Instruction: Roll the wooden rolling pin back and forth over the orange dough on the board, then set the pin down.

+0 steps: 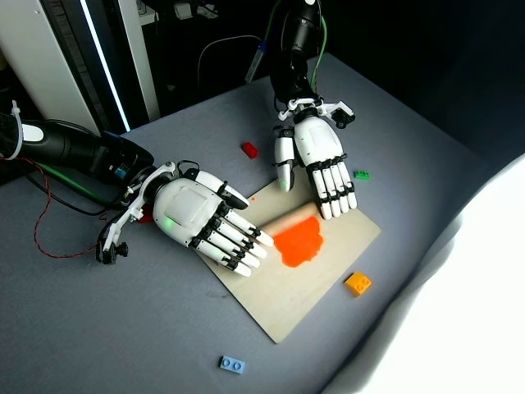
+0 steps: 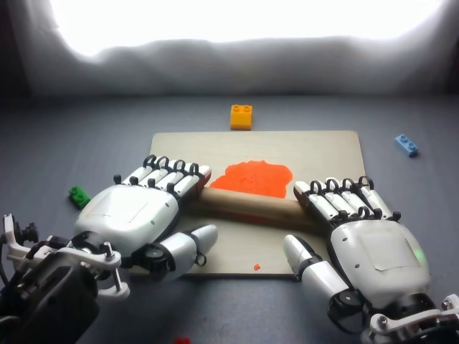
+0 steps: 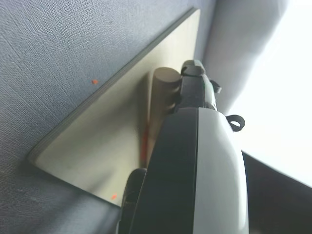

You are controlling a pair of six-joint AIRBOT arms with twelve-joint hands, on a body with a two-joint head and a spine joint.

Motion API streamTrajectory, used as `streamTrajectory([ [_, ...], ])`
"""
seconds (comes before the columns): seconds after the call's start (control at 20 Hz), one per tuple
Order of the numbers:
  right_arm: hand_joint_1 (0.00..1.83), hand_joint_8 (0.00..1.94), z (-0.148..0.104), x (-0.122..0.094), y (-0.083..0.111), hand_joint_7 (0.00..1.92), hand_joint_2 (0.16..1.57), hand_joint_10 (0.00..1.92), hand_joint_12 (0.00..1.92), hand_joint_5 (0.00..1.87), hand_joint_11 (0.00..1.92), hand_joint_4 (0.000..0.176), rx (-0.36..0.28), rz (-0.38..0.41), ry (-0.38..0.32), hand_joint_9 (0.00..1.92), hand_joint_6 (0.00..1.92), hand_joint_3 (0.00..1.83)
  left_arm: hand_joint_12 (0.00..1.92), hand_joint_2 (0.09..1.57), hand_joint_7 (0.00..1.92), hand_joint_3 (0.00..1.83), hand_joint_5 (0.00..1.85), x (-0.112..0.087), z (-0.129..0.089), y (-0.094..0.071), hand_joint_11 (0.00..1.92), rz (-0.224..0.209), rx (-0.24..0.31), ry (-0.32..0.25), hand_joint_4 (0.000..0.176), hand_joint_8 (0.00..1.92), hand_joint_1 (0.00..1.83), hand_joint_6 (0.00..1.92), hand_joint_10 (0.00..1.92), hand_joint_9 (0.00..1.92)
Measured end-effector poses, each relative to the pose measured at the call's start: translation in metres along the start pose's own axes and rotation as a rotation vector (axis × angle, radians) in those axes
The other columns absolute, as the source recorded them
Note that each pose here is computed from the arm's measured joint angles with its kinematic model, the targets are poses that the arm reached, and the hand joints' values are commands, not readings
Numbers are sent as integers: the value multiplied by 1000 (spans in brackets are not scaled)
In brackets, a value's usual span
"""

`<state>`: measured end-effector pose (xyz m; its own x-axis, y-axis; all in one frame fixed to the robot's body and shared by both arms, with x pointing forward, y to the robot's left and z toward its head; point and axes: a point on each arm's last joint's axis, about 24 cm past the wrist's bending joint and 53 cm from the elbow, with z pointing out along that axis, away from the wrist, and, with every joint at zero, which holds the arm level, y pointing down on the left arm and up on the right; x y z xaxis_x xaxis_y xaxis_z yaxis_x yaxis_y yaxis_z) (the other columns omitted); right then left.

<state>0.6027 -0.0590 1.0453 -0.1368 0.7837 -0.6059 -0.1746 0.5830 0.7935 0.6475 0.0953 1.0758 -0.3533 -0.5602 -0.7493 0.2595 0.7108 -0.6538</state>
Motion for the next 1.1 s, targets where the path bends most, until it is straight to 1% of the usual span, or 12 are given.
streamTrajectory([
  [0.05, 0, 6, 0, 0, -1, 379, 1571, 8, 622, 322, 0, 0, 2, -8, -1, 316, 6, 62, 0, 1517, 143, 0, 130, 2, -2, -1, 0, -4, 0, 5, 0, 3, 0, 2, 3, 88],
  [0.15, 0, 3, 0, -1, -1, 357, 1571, 0, 584, 306, 0, 0, 5, -22, -3, 299, 3, 62, 2, 1517, 165, 0, 152, 5, -5, -3, 3, 3, 6, 22, 0, 10, 0, 10, 8, 102],
  [0.2, 0, 2, 0, -1, -2, 358, 1571, 0, 570, 309, 0, 0, 6, -26, -3, 297, 3, 61, 6, 1517, 167, 0, 159, 8, -6, -3, 12, 2, 3, 35, 0, 10, 0, 12, 9, 106],
  [0.25, 0, 0, 0, 0, -1, 349, 1571, 0, 566, 300, 0, 0, 4, -31, -2, 289, 0, 59, 5, 1516, 164, 0, 154, 16, -10, -1, 11, -2, -5, 62, 0, 8, 0, 9, 7, 103],
  [0.3, 0, 0, 0, 0, -1, 345, 1571, 0, 563, 301, 0, 0, 6, -38, -2, 284, 1, 59, 4, 1516, 155, 0, 147, 17, -12, -1, 6, 0, -5, 71, 0, 3, 0, 6, 3, 95],
  [0.7, 0, 0, 0, -1, -1, 366, 1571, 4, 587, 317, 0, 0, 7, -60, -5, 305, 3, 56, 4, 1518, 155, 1, 146, 21, -16, -3, 4, -1, 4, 79, 0, 5, 0, 4, 4, 96],
  [1.1, 0, 2, -1, -3, -2, 349, 1571, 1, 574, 296, 0, 0, 11, -84, -20, 292, 1, 66, 12, 1517, 168, 0, 165, 15, -9, -7, 12, 13, 19, 65, 0, 6, 0, 9, 6, 106],
])
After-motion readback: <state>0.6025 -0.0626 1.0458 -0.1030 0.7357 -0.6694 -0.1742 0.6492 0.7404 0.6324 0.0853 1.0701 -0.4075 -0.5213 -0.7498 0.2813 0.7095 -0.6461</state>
